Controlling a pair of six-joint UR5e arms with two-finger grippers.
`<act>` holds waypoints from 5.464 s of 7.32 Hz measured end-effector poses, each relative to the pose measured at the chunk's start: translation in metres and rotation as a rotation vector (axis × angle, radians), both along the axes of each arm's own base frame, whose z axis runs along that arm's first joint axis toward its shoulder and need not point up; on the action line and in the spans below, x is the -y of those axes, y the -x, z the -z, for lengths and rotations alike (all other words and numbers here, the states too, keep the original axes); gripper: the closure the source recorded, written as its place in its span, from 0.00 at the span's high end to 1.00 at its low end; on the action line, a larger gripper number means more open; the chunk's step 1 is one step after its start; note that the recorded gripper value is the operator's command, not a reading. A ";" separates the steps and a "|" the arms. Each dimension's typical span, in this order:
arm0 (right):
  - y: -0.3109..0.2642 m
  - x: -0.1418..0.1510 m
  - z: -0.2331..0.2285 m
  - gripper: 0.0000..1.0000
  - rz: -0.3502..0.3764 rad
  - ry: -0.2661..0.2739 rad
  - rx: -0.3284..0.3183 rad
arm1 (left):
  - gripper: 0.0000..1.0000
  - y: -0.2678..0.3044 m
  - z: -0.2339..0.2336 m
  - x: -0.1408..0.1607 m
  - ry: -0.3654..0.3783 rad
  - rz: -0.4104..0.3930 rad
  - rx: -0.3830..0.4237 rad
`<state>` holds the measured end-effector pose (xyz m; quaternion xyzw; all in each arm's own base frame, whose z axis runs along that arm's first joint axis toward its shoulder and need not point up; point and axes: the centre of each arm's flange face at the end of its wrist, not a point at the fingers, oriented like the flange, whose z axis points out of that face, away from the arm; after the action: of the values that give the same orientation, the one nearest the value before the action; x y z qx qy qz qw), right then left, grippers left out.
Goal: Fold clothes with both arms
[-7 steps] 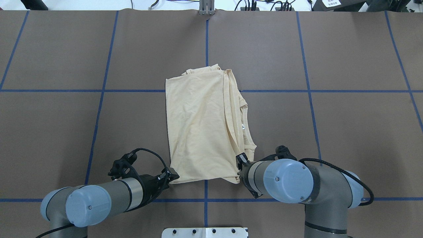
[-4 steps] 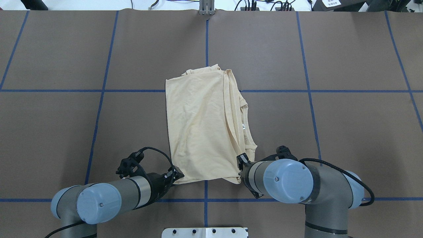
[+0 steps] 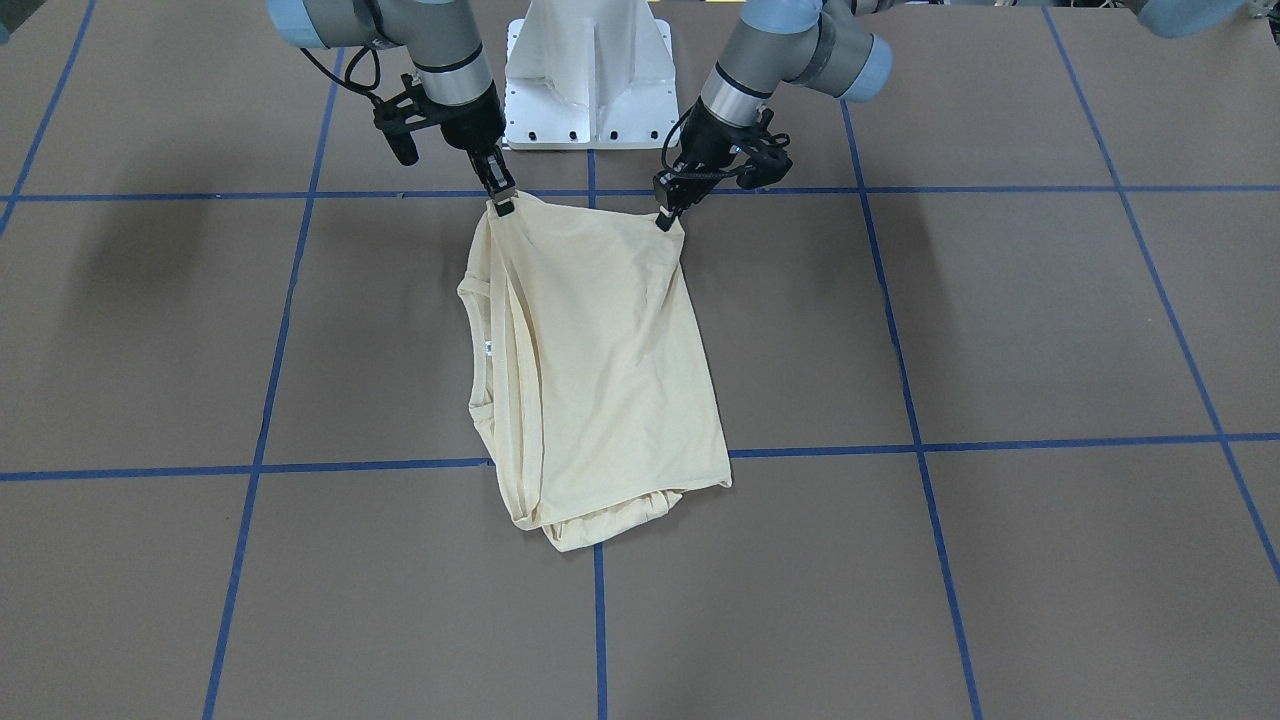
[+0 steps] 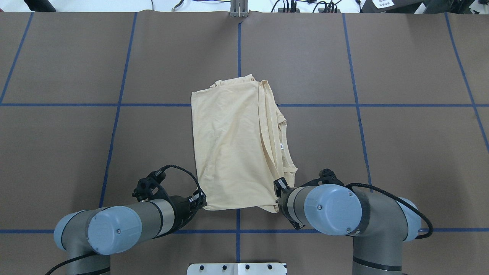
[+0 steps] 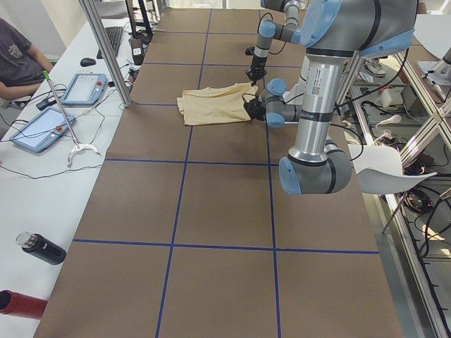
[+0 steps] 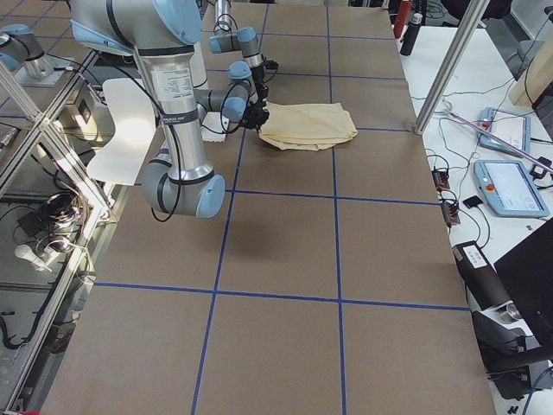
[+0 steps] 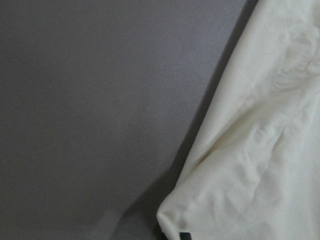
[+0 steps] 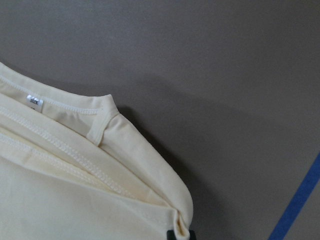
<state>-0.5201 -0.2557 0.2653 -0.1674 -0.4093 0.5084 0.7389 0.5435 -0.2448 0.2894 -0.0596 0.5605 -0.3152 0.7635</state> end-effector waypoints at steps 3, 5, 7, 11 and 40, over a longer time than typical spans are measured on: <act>-0.019 -0.004 0.003 0.00 0.000 -0.002 0.013 | 0.00 0.040 0.049 -0.016 0.006 -0.038 -0.019; -0.068 -0.012 0.030 0.00 0.006 0.002 0.047 | 0.00 0.065 0.076 -0.021 0.005 -0.056 -0.058; -0.087 0.023 0.056 0.00 -0.042 0.015 0.047 | 0.00 0.089 0.089 0.012 -0.042 -0.045 -0.050; -0.034 0.221 0.072 0.00 -0.078 -0.033 -0.067 | 0.00 0.075 0.055 0.175 -0.156 0.067 0.100; -0.579 0.222 -0.325 1.00 0.898 -0.846 -0.277 | 1.00 0.603 -0.245 0.227 -0.841 -0.467 0.580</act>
<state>0.0586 -0.4779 0.5902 0.0509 -0.3654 -0.0403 0.9286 -0.0596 -0.4720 0.5345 0.2166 0.3770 0.1092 0.8939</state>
